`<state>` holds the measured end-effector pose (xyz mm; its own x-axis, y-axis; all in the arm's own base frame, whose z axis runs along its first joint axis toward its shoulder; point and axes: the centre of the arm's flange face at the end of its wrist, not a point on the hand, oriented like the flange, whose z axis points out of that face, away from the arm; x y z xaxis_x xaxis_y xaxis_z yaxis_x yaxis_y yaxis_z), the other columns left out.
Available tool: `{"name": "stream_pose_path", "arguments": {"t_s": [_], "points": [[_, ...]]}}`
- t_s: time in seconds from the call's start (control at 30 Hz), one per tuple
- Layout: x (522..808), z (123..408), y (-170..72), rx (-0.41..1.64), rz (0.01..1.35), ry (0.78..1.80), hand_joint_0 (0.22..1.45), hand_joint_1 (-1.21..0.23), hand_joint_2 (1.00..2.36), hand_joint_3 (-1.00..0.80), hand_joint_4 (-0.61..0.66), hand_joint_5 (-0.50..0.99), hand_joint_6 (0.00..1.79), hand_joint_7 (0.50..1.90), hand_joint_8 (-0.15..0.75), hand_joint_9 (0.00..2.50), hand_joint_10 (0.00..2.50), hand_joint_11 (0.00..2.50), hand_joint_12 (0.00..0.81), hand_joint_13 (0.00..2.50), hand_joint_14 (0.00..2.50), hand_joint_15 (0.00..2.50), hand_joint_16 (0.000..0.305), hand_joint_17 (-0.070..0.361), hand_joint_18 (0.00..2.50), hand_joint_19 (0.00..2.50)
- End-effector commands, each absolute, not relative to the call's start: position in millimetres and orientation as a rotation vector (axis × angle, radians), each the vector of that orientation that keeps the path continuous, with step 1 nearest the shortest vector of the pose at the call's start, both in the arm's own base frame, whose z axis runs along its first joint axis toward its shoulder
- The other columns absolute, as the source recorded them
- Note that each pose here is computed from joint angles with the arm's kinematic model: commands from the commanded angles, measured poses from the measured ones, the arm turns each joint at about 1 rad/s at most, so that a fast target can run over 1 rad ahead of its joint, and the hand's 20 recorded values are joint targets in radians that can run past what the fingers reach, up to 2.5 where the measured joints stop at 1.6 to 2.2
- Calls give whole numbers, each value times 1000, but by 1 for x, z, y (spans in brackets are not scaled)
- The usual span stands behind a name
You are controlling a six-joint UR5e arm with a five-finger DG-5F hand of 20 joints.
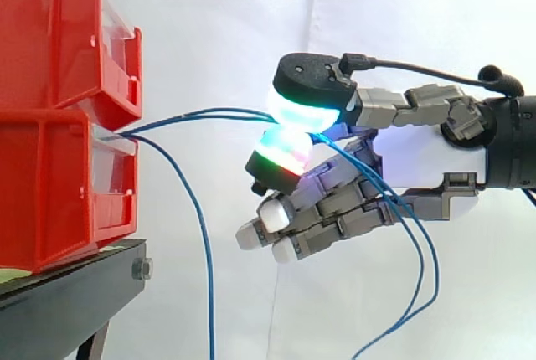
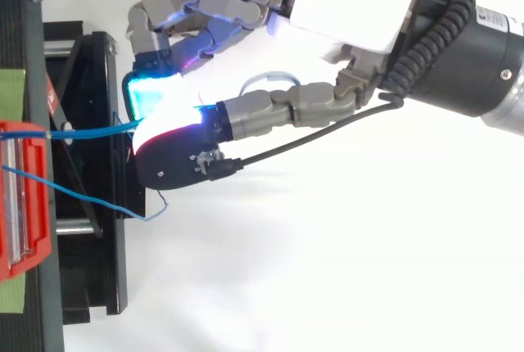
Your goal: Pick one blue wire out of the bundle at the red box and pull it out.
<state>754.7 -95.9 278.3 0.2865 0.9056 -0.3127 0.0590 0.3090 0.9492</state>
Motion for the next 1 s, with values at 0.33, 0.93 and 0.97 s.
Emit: {"name": "stream_pose_path", "arguments": {"t_s": [0.33, 0.93, 0.97], "points": [[755, 279, -96, 1107, 758, 1135, 595, -896, 1016, -302, 250, -167, 803, 1128, 260, 881, 28, 795, 383, 351, 8, 193, 61, 138, 300, 330], [755, 279, -96, 1107, 758, 1135, 546, -882, 1004, -446, 238, -190, 801, 1081, 267, 776, 27, 778, 393, 276, 6, 143, 64, 144, 289, 291], [755, 279, -96, 1107, 758, 1135, 513, -816, 1004, -447, 230, -173, 777, 1112, 276, 812, 27, 768, 404, 284, 6, 151, 66, 148, 292, 314]]}}
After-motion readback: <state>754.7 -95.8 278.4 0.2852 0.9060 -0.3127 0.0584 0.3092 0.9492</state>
